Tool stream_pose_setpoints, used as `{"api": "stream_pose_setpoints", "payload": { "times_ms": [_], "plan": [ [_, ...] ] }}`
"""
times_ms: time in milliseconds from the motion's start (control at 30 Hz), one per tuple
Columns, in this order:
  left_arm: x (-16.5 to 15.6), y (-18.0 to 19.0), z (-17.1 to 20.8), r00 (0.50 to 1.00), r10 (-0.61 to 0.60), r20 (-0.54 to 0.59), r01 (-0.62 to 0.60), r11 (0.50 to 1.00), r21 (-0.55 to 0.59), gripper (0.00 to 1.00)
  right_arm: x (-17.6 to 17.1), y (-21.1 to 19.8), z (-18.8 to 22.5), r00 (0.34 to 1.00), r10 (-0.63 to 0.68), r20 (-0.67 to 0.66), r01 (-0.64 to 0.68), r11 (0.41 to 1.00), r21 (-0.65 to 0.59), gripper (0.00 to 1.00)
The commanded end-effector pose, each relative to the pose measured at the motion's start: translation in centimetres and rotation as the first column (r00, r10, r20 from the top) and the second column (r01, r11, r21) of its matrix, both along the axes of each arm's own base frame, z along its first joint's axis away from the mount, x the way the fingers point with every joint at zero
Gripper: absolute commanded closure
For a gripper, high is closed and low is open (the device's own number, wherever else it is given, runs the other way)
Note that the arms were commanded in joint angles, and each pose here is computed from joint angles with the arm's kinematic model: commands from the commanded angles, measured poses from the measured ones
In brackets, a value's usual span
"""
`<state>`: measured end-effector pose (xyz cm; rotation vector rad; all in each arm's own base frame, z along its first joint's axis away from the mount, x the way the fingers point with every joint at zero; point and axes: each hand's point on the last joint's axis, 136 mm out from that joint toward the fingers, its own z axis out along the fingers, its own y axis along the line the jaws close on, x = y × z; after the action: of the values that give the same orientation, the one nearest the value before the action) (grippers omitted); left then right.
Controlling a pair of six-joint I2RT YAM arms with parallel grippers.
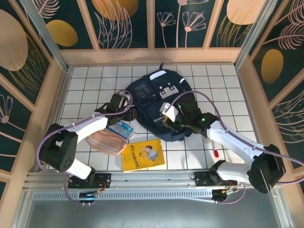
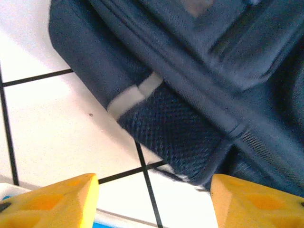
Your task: Pack books, pencil case, and school supplies into a backpack
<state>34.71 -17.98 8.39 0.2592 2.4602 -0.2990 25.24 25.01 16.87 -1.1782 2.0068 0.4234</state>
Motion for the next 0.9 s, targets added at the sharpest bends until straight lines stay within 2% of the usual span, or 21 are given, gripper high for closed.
{"api": "stream_pose_setpoints", "payload": {
  "times_ms": [0,33,67,133,200,300,400,500,567,667,767,867],
  "plan": [
    [0.5,-1.2,5.7,0.998,0.006,0.068,0.002,0.994,-0.107,0.34,4.2,-2.9,2.2,0.792,-0.549,-0.266,0.604,0.768,0.212,0.62],
    [0.1,-1.6,6.5,0.998,-0.004,0.059,0.012,0.990,-0.140,0.33,3.8,-3.4,1.4,0.725,-0.586,-0.363,0.672,0.716,0.188,0.61],
    [-0.4,-2.4,7.3,0.998,-0.036,0.049,0.044,0.982,-0.182,0.33,3.3,-3.9,0.8,0.679,-0.605,-0.415,0.709,0.687,0.159,0.61],
    [-1.6,-4.7,8.5,0.992,-0.120,0.027,0.123,0.948,-0.293,0.34,3.1,-6.2,-0.6,0.529,-0.696,-0.486,0.820,0.567,0.080,0.56],
    [-2.9,-6.9,8.3,0.984,-0.180,0.000,0.170,0.931,-0.324,0.37,3.3,-8.2,-1.6,0.458,-0.725,-0.514,0.854,0.520,0.028,0.56],
    [-4.1,-11.7,9.6,0.954,-0.293,0.059,0.298,0.924,-0.240,0.35,4.5,-12.9,-3.3,0.279,-0.772,-0.571,0.923,0.380,-0.062,0.56],
    [-4.9,-16.3,9.5,0.910,-0.405,0.087,0.414,0.894,-0.174,0.35,5.1,-16.4,-4.4,0.120,-0.747,-0.654,0.950,0.278,-0.143,0.55],
    [-4.7,-19.9,9.2,0.880,-0.467,0.083,0.473,0.876,-0.090,0.35,5.4,-19.8,-4.8,-0.002,-0.747,-0.665,0.968,0.165,-0.188,0.55],
    [-3.9,-21.6,7.0,0.878,-0.478,0.025,0.479,0.878,-0.030,0.36,5.7,-21.5,-4.6,-0.042,-0.743,-0.668,0.980,0.101,-0.173,0.54],
    [-3.8,-24.5,4.3,0.850,-0.526,-0.037,0.527,0.849,0.034,0.37,5.9,-23.2,-3.8,-0.063,-0.716,-0.696,0.992,0.034,-0.125,0.54],
    [-4.7,-27.2,3.0,0.814,-0.579,-0.056,0.581,0.810,0.076,0.36,5.9,-23.5,-2.7,-0.040,-0.685,-0.728,0.998,0.009,-0.064,0.53],
    [-5.0,-28.3,1.3,0.813,-0.577,-0.076,0.582,0.809,0.088,0.35,6.0,-23.4,-2.0,-0.003,-0.678,-0.735,0.999,0.022,-0.024,0.53]
  ]
}}
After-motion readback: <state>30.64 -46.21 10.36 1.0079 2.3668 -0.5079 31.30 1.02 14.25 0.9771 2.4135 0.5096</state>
